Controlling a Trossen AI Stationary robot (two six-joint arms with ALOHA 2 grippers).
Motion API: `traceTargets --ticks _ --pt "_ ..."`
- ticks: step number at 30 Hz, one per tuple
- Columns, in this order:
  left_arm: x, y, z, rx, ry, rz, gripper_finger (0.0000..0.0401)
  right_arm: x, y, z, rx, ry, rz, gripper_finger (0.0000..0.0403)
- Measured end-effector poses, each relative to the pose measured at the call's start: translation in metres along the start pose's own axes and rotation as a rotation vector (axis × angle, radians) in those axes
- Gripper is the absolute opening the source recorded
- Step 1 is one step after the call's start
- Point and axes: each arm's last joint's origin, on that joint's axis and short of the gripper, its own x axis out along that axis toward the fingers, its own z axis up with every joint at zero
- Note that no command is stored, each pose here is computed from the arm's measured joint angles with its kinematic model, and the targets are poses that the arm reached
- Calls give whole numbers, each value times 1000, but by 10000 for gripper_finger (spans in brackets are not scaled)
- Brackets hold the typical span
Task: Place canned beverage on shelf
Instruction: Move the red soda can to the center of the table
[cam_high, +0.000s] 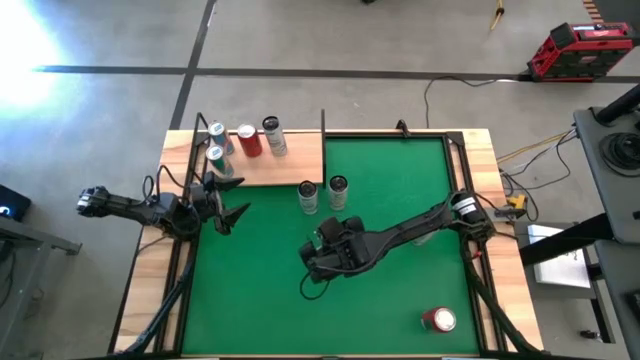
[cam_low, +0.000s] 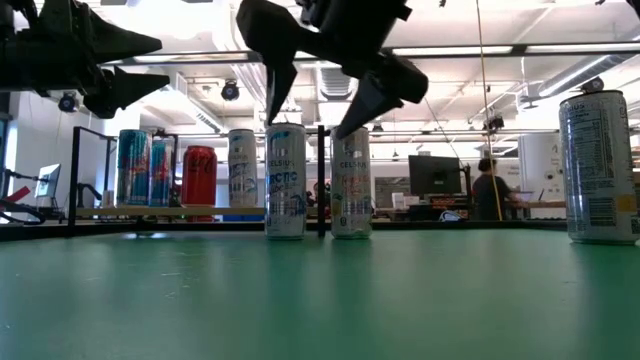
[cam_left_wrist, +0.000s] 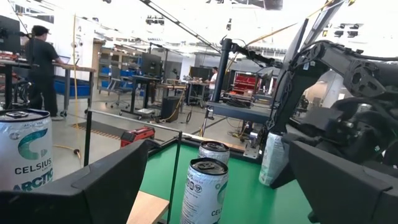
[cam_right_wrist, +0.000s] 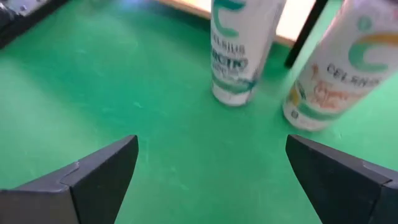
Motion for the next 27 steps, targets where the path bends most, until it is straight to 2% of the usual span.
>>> traceTargets --ticks 6,13,17,20,27 --pt "0 0 0 0 -1 0 375 4 0 6 -16 -69 -16 400" --pt "0 0 0 0 -1 0 375 7 2 9 -26 -73 3 400" --pt "0 0 0 0 0 0 375 3 0 2 4 -11 0 400" --pt "0 0 0 0 -1 0 375 0 -3 -4 75 52 -18 400" --pt "0 0 0 0 0 0 375 -19 -12 0 267 354 -128 400"
